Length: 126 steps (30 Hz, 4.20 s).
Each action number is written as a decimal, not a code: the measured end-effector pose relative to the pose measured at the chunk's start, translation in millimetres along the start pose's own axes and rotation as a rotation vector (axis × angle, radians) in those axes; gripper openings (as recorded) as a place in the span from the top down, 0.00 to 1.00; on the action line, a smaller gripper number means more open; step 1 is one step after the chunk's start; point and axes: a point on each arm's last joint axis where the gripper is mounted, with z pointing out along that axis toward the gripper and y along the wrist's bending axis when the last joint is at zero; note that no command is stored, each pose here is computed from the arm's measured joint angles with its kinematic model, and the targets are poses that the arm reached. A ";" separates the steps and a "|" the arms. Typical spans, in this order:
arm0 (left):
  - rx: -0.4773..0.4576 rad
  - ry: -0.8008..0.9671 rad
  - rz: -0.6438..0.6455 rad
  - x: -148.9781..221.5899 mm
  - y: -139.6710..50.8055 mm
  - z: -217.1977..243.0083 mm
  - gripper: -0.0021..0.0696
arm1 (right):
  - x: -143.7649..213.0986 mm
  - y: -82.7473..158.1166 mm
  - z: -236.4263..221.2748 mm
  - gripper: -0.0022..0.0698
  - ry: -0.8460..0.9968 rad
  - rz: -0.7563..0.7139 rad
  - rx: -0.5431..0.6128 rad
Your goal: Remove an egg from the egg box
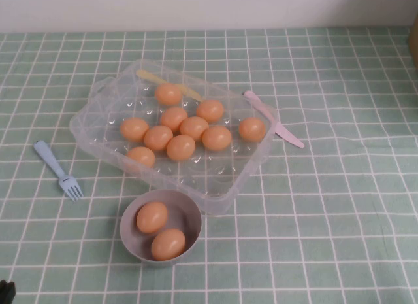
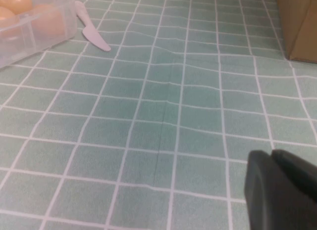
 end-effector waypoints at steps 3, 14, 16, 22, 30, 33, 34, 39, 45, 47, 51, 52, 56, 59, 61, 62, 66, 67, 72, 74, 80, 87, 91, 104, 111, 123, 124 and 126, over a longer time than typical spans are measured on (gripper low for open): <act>0.000 0.000 0.000 0.0 0.0 0.0 0.98 | 0.0 0.0 0.0 0.99 0.000 0.000 0.000; 0.000 0.000 0.000 0.0 0.0 0.0 0.98 | 0.0 0.0 0.0 0.99 0.000 0.000 0.000; 0.000 0.000 0.000 0.0 0.0 0.0 0.98 | 0.0 0.0 0.0 0.99 0.000 0.000 0.000; 0.000 -0.002 0.000 -0.2 0.0 0.0 0.98 | -0.1 0.0 -0.1 0.99 -0.002 0.000 0.000; 0.009 -0.079 -0.064 -7.2 -0.6 -0.3 0.98 | -0.1 0.0 -0.1 0.99 -0.002 0.000 0.000; 0.039 -0.132 -0.225 -12.3 -2.2 -0.8 0.98 | -0.1 0.0 -0.2 0.99 -0.004 0.000 0.000; 0.050 -0.147 -0.284 -13.8 -2.6 -1.1 0.98 | -0.1 0.0 -0.2 0.99 -0.004 0.000 0.000; 0.095 -0.230 -0.550 -22.0 -2.5 -2.7 0.98 | -0.2 0.0 -0.3 0.99 -0.005 -0.001 0.000; 0.098 -0.274 -0.602 -25.7 -1.1 -3.7 0.98 | -0.2 0.0 -0.3 0.99 -0.005 -0.001 0.000; 0.100 -0.278 -0.617 -26.1 -1.0 -3.8 0.98 | -0.2 0.0 -0.3 0.99 -0.005 -0.001 0.000; 0.131 -0.231 -0.644 -37.7 -3.5 -9.0 0.98 | -0.2 0.0 -0.3 0.99 -0.005 -0.001 0.000; 0.136 -0.206 -0.630 -46.1 -4.2 -11.5 0.98 | -0.2 0.0 -0.3 0.99 -0.005 -0.001 0.000; 0.128 -0.050 -0.514 -83.0 -4.8 -16.7 0.98 | -0.2 0.0 -0.3 0.99 -0.005 -0.001 0.000; 0.114 0.088 -0.399 -110.9 -3.6 -14.2 0.98 | -0.2 0.0 -0.3 0.99 -0.005 -0.001 0.000; 0.116 0.195 -0.307 -127.7 -3.1 -9.8 0.98 | -0.2 0.0 -0.3 0.99 -0.005 -0.001 0.000; 0.124 0.250 -0.257 -137.1 -2.9 -6.2 0.98 | -0.2 0.0 -0.3 0.99 -0.005 -0.001 0.000; 0.167 0.433 -0.113 -166.1 -2.5 14.4 0.98 | -0.2 0.0 -0.3 0.99 -0.005 -0.001 0.000; 0.186 0.491 -0.069 -174.6 -2.3 24.5 0.98 | -0.2 0.0 -0.3 0.99 -0.005 -0.001 0.000; 0.243 0.610 0.063 -194.0 -1.5 63.8 0.98 | -0.2 0.0 -0.3 0.99 -0.005 -0.001 0.000; 0.264 0.658 0.089 -198.0 -3.0 84.1 0.98 | -0.2 0.0 -0.3 0.99 -0.005 -0.001 0.000; 0.375 0.810 0.223 -198.4 -27.0 144.1 0.98 | -0.2 0.0 -0.3 0.99 -0.005 -0.001 0.000; 0.428 0.861 0.379 -216.0 -60.7 196.2 0.98 | -0.2 0.0 -0.3 0.99 -0.005 -0.001 0.000; 0.426 0.884 0.408 -232.6 -66.1 220.1 0.98 | -0.2 0.0 -0.3 0.99 -0.005 -0.001 0.000; 0.423 0.918 0.497 -224.8 -78.2 295.1 0.82 | -0.2 0.0 -0.3 0.99 -0.005 -0.001 0.000; 0.411 0.972 0.518 -207.5 -79.0 309.0 0.42 | -0.2 0.0 -0.3 0.99 -0.005 -0.001 0.000; 0.397 1.043 0.550 -181.3 -80.1 329.4 0.37 | -0.2 0.0 -0.3 0.99 -0.005 -0.001 0.000; 0.395 1.048 0.554 -178.1 -80.3 331.8 0.37 | -0.2 0.0 -0.3 0.99 -0.005 -0.001 0.000; 0.391 1.052 0.561 -174.1 -80.4 335.7 0.37 | -0.2 0.0 -0.3 0.99 -0.005 -0.001 0.000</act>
